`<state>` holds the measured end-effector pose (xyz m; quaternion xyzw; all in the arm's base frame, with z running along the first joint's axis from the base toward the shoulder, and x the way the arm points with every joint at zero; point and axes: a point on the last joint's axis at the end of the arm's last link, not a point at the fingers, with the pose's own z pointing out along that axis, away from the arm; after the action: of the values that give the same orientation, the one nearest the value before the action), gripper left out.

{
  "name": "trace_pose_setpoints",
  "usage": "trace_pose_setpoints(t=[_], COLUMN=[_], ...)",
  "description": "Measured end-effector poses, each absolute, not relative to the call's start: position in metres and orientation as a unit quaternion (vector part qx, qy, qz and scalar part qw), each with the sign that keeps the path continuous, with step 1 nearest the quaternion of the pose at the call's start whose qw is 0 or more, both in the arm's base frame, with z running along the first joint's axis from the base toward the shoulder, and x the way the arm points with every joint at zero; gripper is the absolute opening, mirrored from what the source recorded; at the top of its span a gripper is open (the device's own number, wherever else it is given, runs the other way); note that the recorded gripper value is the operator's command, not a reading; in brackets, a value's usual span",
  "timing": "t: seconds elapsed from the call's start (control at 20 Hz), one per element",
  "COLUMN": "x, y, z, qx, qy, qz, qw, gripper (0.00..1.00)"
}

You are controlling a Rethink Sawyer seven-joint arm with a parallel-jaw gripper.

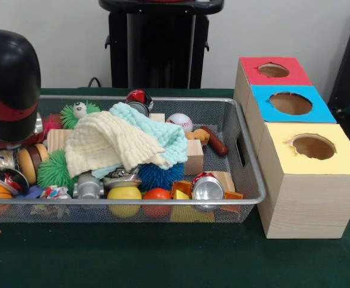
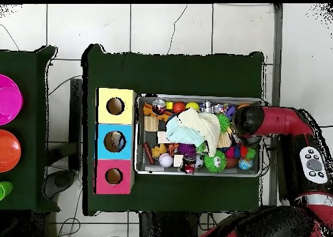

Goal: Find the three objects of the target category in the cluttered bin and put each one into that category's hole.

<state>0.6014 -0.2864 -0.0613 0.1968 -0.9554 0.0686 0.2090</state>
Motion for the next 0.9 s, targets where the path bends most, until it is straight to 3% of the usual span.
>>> trace_pose_setpoints(t=[0.2,0.25,0.9], x=[0.6021,0.6025,0.6074], y=[-0.2869,-0.2869,-0.289], z=[-0.062,-0.0622,-0.0676], qx=[0.196,0.195,0.194], qy=[-0.956,-0.956,-0.96], qz=[0.067,0.067,0.063], qw=[0.208,0.207,0.191], gripper=[1.0,0.0,0.0])
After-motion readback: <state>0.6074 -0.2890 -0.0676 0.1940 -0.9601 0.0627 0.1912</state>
